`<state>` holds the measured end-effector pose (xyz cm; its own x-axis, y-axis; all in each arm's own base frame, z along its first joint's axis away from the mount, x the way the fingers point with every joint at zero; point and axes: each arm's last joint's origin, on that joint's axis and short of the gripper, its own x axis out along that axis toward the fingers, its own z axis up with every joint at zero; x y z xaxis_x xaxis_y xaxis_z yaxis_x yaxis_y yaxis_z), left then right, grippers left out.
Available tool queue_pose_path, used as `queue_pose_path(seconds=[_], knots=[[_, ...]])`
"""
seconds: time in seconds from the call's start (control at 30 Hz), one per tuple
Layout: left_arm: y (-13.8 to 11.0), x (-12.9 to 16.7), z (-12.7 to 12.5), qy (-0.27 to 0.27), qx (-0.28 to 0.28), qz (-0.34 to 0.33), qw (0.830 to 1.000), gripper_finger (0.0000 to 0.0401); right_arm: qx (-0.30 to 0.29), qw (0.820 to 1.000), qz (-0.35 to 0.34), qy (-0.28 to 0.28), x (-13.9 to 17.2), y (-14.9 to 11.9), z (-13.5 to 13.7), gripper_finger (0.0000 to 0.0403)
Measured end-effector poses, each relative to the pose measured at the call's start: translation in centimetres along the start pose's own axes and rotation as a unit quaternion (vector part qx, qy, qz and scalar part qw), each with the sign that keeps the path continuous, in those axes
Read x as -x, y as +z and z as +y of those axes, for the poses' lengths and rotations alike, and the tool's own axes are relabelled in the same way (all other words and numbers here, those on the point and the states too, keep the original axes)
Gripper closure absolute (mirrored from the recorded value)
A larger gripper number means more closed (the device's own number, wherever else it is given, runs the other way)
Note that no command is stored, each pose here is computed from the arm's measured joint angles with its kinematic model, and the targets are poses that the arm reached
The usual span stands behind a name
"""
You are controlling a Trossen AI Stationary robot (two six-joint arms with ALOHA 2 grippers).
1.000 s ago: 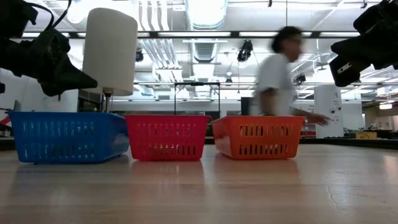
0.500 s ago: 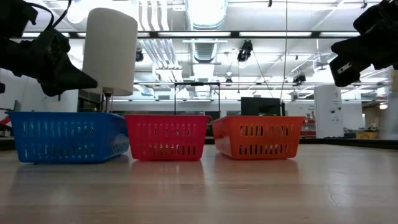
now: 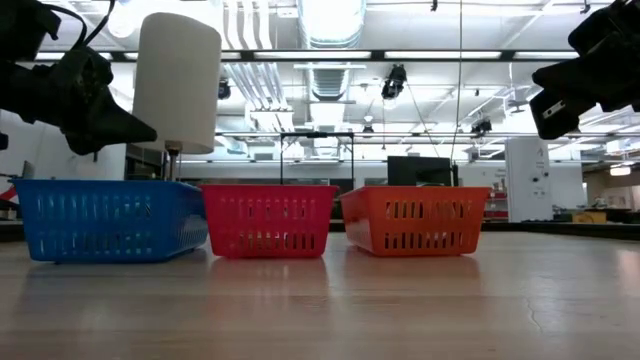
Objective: Pick and place Stapler, Stapler remover, tape
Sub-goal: Return to Home Position
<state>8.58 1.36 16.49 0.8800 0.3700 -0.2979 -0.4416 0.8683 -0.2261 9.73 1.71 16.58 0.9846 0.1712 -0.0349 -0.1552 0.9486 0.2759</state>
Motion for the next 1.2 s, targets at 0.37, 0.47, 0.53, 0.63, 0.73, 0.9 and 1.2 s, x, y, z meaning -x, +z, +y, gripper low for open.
queue_pose_path(seconds=[0.37,0.47,0.53,0.63,0.73,0.9,1.2], knots=[[0.00,0.00,0.00,0.000,0.000,0.000,1.000,0.0357,0.000,1.000,0.000,0.000,0.00,0.00,0.00,0.0394],[0.00,0.00,0.00,0.000,0.000,0.000,1.000,0.0361,0.000,1.000,0.000,0.000,0.00,0.00,0.00,0.0394],[0.00,0.00,0.00,0.000,0.000,0.000,1.000,0.0362,0.000,1.000,0.000,0.000,0.00,0.00,0.00,0.0394],[0.00,0.00,0.00,0.000,0.000,0.000,1.000,0.0360,0.000,1.000,0.000,0.000,0.00,0.00,0.00,0.0394],[0.00,0.00,0.00,0.000,0.000,0.000,1.000,0.0357,0.000,1.000,0.000,0.000,0.00,0.00,0.00,0.0394],[0.00,0.00,0.00,0.000,0.000,0.000,1.000,0.0353,0.000,1.000,0.000,0.000,0.00,0.00,0.00,0.0394],[0.00,0.00,0.00,0.000,0.000,0.000,1.000,0.0361,0.000,1.000,0.000,0.000,0.00,0.00,0.00,0.0394]])
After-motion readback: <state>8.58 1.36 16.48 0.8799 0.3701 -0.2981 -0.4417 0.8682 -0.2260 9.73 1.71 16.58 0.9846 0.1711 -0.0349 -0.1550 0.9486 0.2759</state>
